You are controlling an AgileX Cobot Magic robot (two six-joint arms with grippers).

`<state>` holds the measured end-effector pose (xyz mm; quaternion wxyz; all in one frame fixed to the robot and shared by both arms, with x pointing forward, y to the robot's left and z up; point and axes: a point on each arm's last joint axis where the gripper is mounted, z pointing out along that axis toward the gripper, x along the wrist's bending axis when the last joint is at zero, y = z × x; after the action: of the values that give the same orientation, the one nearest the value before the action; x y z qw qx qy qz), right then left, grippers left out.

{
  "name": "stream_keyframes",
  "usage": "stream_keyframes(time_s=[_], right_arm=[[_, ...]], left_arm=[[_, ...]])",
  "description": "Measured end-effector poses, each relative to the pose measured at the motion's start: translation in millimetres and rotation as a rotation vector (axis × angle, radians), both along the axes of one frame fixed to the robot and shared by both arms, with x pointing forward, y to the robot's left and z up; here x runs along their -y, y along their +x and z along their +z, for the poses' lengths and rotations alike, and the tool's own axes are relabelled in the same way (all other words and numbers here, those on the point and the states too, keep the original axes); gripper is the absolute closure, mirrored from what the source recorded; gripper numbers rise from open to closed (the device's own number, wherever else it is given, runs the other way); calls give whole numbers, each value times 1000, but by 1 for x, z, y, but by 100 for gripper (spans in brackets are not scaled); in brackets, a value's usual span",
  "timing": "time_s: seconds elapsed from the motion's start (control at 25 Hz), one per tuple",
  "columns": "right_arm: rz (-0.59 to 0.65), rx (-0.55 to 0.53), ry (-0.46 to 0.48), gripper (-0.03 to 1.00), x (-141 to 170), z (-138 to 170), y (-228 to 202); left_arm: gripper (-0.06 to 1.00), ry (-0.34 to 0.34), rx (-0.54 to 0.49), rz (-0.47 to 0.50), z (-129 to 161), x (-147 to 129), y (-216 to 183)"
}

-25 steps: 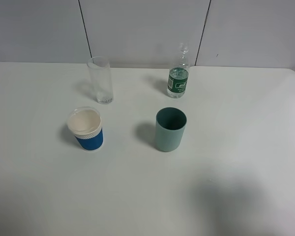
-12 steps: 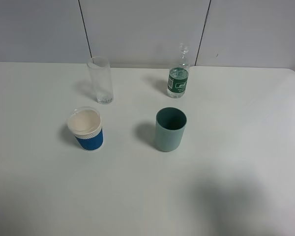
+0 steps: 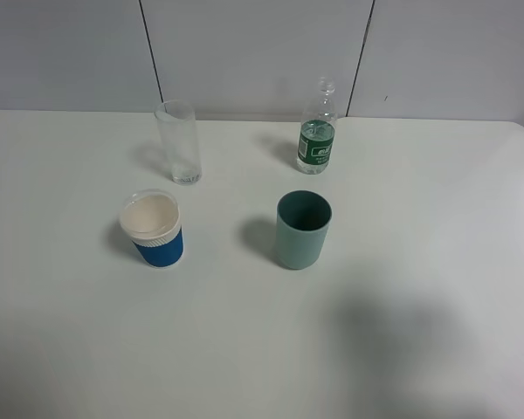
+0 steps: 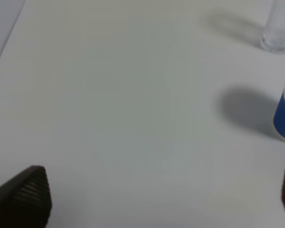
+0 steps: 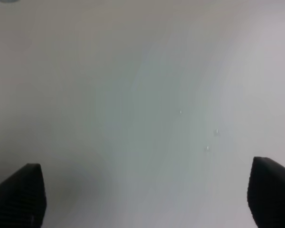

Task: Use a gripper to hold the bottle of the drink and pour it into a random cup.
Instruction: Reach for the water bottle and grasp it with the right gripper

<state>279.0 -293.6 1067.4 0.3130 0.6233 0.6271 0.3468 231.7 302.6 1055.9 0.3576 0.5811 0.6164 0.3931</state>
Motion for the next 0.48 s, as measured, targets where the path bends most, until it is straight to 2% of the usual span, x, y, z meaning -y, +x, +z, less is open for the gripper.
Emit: stream_keyframes(time_s=[0.24,0.48], right_arm=[[14,10,-33,13,2,17,36],[43,-72,-16,13,0,7,79]], left_arm=[[-4,0,0,0,0,0,0],[-4,0,0,0,0,0,0]])
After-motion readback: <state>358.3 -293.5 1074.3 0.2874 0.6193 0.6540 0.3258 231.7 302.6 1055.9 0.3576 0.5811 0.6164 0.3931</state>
